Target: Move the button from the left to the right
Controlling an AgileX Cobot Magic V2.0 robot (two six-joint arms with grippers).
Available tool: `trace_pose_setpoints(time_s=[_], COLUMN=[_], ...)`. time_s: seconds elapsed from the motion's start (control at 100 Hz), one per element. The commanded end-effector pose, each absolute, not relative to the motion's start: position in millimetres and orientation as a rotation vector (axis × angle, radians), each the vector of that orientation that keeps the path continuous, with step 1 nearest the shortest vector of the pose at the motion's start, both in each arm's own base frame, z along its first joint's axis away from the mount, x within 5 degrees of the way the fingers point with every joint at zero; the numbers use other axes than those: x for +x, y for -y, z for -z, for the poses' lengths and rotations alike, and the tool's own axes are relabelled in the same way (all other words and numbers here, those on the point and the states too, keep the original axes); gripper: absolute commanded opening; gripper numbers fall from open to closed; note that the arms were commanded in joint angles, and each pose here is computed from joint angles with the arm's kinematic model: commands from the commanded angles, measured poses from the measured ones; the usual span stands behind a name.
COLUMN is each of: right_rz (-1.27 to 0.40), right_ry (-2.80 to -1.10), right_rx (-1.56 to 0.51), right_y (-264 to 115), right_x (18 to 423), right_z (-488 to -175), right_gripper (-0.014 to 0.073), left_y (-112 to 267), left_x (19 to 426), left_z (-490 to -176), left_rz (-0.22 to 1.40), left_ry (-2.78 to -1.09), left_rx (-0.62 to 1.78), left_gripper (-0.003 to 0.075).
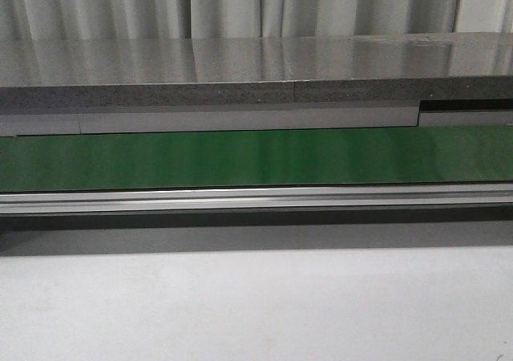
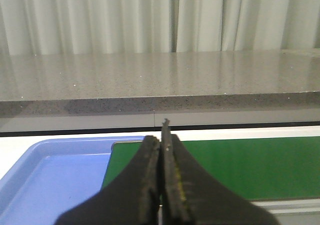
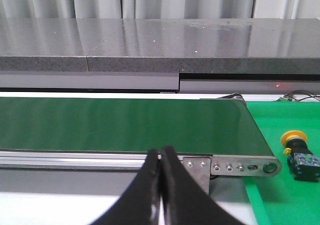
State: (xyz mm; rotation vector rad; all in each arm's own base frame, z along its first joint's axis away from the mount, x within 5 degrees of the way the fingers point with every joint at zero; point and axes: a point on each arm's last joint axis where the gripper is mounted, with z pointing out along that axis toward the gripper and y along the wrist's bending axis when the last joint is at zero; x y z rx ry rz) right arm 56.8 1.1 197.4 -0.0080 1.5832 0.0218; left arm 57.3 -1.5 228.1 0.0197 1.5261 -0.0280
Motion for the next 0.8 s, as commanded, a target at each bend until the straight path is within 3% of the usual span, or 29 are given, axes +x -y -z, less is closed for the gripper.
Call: trace_pose_setpoints(time_s=[0.0, 0.39, 0.79], right_rz=[-0.016, -0.016, -0.016], right_ry=[-1.458, -1.458, -1.458], right_rx=[-0.016, -0.016, -0.016], right_y=[-1.1, -1.1, -1.1], right_x=[54.0, 54.0, 54.0], right_z=[-211.7, -211.7, -211.7], right_gripper=[-0.0066, -0.0066, -0.0066], left_y=[2.7, 3.3, 3.2], left_x=[53.0, 54.8, 54.9], left_z=[-235.6, -206.7, -206.3], left_rz=[0.050, 0.060, 0.071], left_ry=[-1.407, -1.414, -1.413], left_rx=[0.027, 0.027, 0.016], left_gripper=[-0.0021, -0.0021, -0.0021])
